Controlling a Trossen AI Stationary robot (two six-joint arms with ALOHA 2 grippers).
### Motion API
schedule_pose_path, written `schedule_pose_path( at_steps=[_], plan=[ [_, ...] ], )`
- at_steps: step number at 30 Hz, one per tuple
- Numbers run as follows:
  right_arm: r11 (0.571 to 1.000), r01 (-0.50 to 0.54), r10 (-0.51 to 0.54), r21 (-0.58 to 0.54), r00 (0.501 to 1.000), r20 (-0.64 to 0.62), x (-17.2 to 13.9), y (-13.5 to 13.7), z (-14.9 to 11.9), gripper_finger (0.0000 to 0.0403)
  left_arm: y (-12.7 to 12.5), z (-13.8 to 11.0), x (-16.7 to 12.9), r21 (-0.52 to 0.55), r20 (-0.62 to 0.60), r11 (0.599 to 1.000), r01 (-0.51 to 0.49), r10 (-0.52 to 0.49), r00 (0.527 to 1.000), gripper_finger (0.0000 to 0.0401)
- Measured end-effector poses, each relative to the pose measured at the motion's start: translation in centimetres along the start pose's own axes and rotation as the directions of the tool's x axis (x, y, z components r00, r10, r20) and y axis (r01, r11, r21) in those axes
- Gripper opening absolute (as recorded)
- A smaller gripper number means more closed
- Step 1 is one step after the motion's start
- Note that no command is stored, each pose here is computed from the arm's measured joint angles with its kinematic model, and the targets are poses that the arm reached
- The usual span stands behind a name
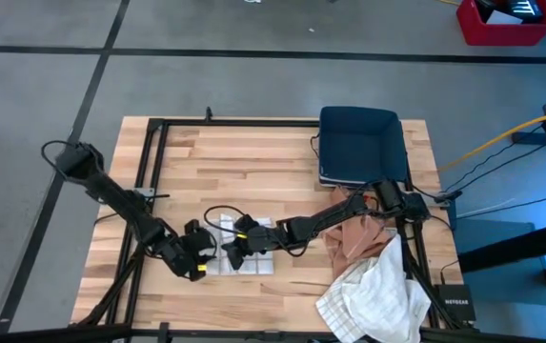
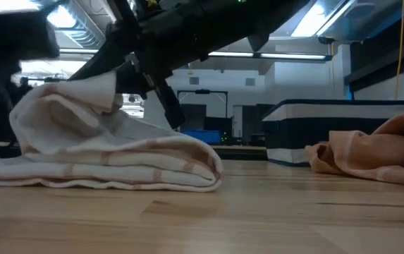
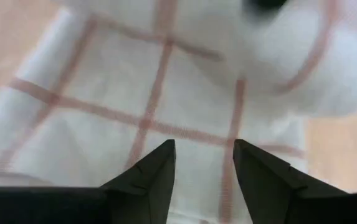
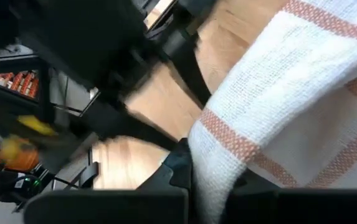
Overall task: Fold towel
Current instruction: Fold the brown striped towel on the table
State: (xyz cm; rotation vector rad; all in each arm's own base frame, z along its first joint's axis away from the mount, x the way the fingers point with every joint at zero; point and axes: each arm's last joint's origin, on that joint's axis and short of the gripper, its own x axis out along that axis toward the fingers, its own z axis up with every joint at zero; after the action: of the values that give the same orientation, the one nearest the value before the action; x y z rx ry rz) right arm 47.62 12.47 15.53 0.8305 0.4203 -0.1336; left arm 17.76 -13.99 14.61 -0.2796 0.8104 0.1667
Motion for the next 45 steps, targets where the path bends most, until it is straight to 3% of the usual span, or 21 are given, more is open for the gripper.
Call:
schedule_pose_path(
  at_steps=[4,8,16,22,29,32,34,36,40,45],
  plan=[
    [1.0,-0.007,0.007,0.001,1.0,0.007,0.0,0.1,0.1,0.0021,0.4,-0.1,-1.8,-0.027,-0.023,1.0,-0.011,0.011,1.0,0.0155],
    [0.999,0.0,0.0,-0.036,1.0,-0.007,-0.5,0.4,0.4,0.0021,0.7,-1.4,-1.7,-0.045,-0.026,0.999,-0.02,0.018,0.999,0.0155],
    [0.983,0.145,-0.161,-0.116,0.977,-0.142,-5.6,2.5,2.5,0.0021,0.9,-2.4,-0.7,-0.027,0.036,0.998,-0.062,0.063,0.997,0.0155],
    [0.935,0.305,-0.346,-0.183,0.899,-0.268,-11.3,3.5,3.4,0.0021,0.8,-2.4,-0.4,-0.016,0.046,0.998,-0.06,0.06,0.997,0.0155],
    [0.917,0.372,-0.398,-0.141,0.845,-0.358,-17.3,4.4,5.6,0.0021,0.7,-2.4,-0.4,-0.016,0.048,0.998,-0.059,0.059,0.997,0.0155],
    [0.895,0.422,-0.44,-0.141,0.79,-0.427,-18.7,4.0,5.5,0.0021,0.7,-2.4,-0.4,-0.017,0.048,0.998,-0.059,0.059,0.997,0.0155],
    [0.886,0.443,-0.455,-0.136,0.778,-0.433,-19.0,3.9,5.5,0.0021,0.7,-2.3,-0.4,-0.019,0.05,0.998,-0.057,0.057,0.997,0.0155],
    [0.899,0.419,-0.433,-0.126,0.808,-0.399,-18.5,4.1,5.7,0.0021,0.7,-2.3,-0.4,-0.017,0.051,0.998,-0.057,0.058,0.997,0.0155],
    [0.96,0.252,-0.277,-0.12,0.92,-0.279,-16.0,5.4,6.1,0.0021,0.7,-2.3,-0.4,-0.019,0.061,0.998,-0.058,0.059,0.996,0.0155],
    [0.982,0.148,-0.169,-0.115,0.964,-0.204,-12.4,5.6,5.3,0.0021,0.6,-2.2,-0.4,-0.02,0.069,0.998,-0.054,0.055,0.996,0.0155]
  ],
)
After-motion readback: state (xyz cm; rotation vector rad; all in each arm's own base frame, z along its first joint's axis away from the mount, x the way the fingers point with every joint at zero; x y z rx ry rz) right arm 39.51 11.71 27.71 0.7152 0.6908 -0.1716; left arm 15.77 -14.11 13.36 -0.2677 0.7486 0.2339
